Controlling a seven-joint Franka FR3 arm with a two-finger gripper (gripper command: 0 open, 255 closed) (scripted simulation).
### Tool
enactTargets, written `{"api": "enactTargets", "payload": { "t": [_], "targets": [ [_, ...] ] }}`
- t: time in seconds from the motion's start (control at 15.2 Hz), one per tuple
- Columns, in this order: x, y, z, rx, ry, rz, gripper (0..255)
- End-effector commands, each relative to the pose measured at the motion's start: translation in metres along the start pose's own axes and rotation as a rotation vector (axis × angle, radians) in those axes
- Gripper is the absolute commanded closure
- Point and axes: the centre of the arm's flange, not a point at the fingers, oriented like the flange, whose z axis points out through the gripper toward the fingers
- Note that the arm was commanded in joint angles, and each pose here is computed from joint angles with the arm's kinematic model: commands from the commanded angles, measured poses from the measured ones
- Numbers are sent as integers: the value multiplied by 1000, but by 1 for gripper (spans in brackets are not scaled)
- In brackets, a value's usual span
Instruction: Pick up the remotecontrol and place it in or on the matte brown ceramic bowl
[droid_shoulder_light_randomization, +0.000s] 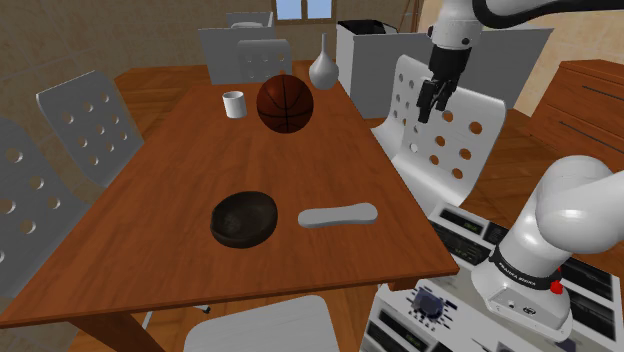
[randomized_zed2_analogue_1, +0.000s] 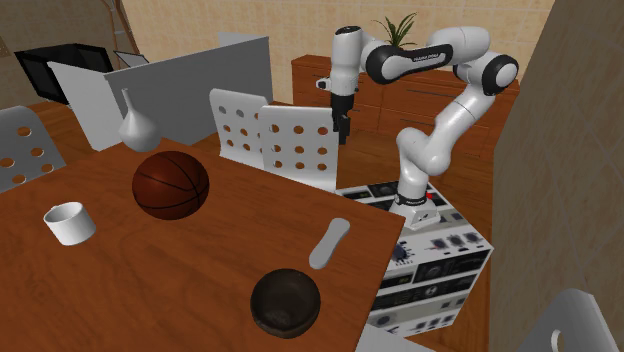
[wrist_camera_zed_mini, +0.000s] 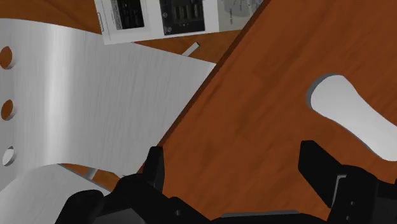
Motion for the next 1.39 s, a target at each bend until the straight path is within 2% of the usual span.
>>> {"api": "enactTargets", "payload": {
  "t": [0.0,0.66,1.32],
  "targets": [
    [0,0,0,0,0,0,0],
    [56,-93,74,4,-2,-347,0],
    [76,-200,148,7,-3,-695,0]
  ]
}}
